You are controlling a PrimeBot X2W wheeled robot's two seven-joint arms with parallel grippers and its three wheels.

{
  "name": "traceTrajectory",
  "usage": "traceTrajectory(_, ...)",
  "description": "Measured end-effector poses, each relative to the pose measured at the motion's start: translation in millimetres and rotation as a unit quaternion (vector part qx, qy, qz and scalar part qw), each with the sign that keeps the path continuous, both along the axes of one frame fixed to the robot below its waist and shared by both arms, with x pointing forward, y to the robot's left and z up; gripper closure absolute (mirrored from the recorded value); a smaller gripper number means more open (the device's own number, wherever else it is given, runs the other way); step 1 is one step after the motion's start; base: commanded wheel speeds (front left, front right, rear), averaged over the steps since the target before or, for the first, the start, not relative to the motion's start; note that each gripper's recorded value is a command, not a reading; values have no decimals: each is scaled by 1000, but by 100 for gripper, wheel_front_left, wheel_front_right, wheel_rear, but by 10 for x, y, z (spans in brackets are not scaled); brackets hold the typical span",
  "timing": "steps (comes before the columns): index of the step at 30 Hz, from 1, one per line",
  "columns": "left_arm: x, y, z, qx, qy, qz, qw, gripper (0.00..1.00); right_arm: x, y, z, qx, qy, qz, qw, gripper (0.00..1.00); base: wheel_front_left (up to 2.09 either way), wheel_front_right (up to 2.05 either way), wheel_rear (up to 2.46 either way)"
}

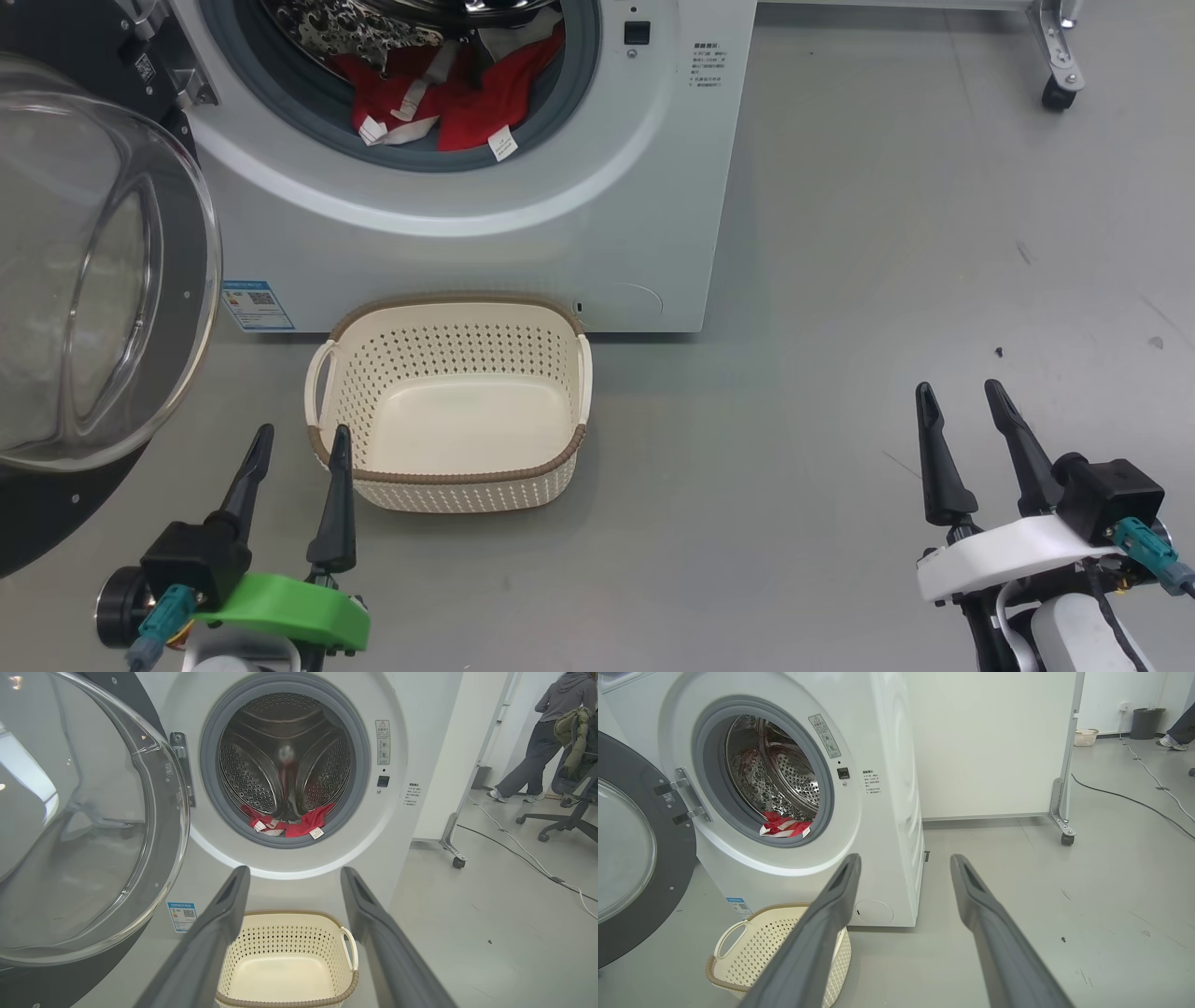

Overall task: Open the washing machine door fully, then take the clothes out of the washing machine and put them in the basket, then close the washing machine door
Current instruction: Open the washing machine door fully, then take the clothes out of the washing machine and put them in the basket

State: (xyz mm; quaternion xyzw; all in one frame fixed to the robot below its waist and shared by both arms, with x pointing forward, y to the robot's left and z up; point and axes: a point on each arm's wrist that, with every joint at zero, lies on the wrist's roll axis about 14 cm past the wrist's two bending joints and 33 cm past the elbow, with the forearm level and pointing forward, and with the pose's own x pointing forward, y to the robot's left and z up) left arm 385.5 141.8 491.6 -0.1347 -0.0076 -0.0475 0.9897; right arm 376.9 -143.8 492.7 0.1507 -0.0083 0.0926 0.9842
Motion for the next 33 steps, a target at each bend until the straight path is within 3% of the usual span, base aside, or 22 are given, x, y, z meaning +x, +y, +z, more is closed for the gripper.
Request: traceTrajectory(33, -3, -88, 10, -36, -1, -15, 999, 0, 0, -19, -4, -1, 0, -4, 1000, 0, 3, -3, 0)
